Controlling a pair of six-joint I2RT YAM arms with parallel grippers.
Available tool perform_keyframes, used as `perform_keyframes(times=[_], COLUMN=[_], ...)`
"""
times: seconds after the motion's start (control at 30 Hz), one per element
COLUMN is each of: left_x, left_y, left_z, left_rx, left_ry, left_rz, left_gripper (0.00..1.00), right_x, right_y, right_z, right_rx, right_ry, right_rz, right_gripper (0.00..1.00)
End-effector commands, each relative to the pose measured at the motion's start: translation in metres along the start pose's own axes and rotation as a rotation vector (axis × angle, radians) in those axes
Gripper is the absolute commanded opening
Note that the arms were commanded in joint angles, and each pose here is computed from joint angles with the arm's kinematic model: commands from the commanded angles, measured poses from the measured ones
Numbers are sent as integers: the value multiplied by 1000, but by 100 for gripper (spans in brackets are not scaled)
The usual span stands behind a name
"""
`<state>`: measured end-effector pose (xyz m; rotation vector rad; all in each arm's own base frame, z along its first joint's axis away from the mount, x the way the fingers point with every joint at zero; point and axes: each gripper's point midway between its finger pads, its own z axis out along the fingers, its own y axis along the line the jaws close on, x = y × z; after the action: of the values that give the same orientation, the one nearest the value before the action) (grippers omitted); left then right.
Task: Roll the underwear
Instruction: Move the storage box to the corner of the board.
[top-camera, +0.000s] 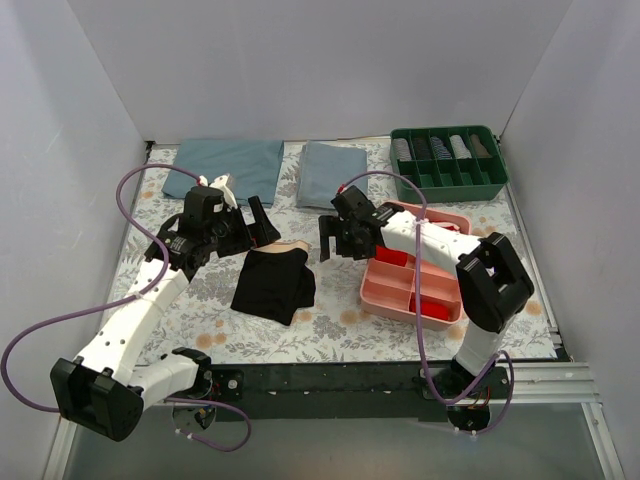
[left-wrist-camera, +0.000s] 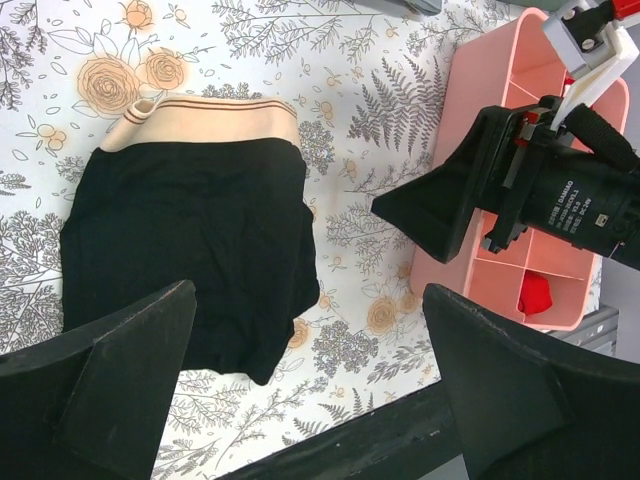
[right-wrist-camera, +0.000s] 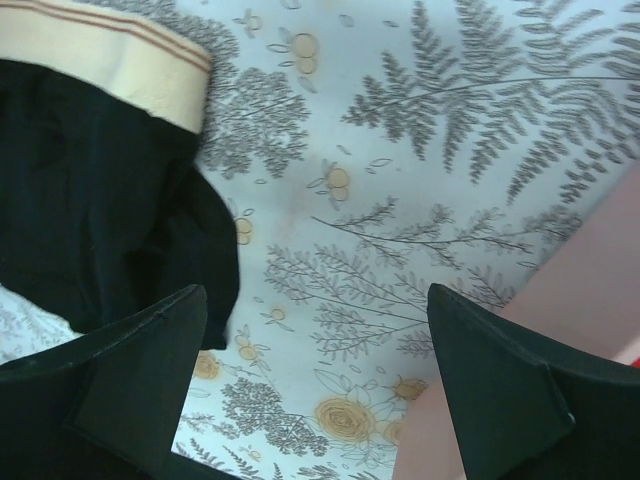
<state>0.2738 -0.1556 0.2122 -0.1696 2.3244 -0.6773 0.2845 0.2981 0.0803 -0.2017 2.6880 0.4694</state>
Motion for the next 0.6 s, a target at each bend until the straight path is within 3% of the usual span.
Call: perform_keyframes(times=[0.0, 0.23, 0.57], left_x=[-4, -1, 3], left_y=[-3, -5, -8], left_z=[-8, -5, 1], left_rx=[6, 21, 44], left_ry=[-20, -1, 20], left_rz=[-4, 0, -11], left_gripper=[98, 98, 98], right_x=[7, 25, 32], right_y=[-49, -108, -155], right_z=[-9, -33, -57], right_rx=[178, 246, 324], right_ry=[-1, -27, -49], right_rz=[48, 137, 202], right_gripper=[99, 99, 99])
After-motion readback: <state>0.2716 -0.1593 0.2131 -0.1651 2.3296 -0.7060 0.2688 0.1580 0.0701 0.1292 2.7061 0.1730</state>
